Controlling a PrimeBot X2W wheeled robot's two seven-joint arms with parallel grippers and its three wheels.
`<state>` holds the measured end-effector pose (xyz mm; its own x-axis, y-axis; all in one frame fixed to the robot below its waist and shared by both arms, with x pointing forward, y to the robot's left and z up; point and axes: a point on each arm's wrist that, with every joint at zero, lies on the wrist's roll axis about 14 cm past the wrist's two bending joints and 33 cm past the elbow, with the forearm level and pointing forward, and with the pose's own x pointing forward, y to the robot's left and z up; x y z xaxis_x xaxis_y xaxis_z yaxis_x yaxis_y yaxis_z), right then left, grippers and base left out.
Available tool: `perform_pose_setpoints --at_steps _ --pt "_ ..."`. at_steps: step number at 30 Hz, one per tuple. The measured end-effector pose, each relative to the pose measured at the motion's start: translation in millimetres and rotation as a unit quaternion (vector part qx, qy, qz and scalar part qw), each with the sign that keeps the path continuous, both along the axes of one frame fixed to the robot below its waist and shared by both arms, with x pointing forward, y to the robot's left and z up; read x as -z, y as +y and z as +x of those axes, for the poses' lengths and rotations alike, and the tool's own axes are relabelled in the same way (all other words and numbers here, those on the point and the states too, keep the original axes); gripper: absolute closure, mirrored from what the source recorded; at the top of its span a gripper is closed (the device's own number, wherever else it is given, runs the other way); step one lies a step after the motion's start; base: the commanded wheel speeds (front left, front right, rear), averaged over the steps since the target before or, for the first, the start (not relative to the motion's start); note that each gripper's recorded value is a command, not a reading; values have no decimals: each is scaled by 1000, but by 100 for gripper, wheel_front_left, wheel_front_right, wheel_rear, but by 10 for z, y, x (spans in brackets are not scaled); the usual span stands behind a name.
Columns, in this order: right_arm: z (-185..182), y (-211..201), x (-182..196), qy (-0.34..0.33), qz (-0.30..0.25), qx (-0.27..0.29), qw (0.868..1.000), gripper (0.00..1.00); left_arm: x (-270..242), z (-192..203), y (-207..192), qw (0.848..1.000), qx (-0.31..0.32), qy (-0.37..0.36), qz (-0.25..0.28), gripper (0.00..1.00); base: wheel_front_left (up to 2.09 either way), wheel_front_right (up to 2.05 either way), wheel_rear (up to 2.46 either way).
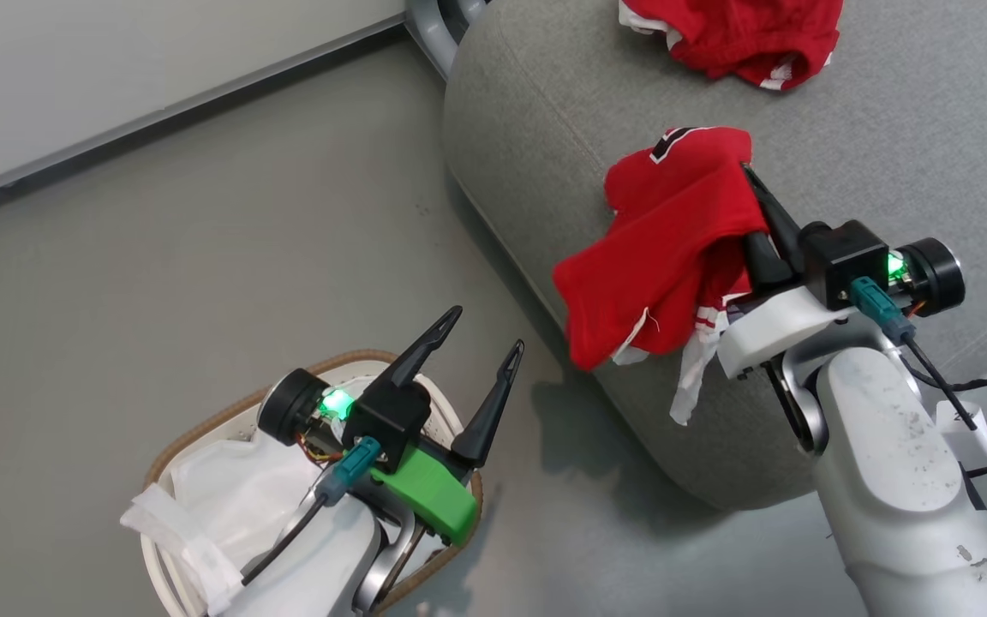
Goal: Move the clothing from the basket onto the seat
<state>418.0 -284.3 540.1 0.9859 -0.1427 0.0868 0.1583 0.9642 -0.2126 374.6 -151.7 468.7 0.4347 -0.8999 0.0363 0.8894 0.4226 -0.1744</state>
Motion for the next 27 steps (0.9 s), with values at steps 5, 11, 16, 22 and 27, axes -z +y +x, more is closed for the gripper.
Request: perform_pose_setpoints --at_steps 5,11,16,22,27 --pt "218 -135 -158 -15 -18 7 1000 100 86 77 39 1000 -6 7 0 0 0 0 0" --pt "693 -433 -828 -64 -87 13 994 100 150 204 130 1000 -21 10 -3 0 0 0 0" --pt "1035 -694 -1549 -105 -150 36 982 100 232 324 227 999 -37 13 0 0 0 0 0" --pt "1269 -1126 -2294 -130 -216 99 963 100 307 510 371 998 -61 11 -1 0 0 0 0" --pt "1486 -1455 -2136 -88 -215 136 963 100 464 647 501 997 -79 18 5 0 0 0 0"
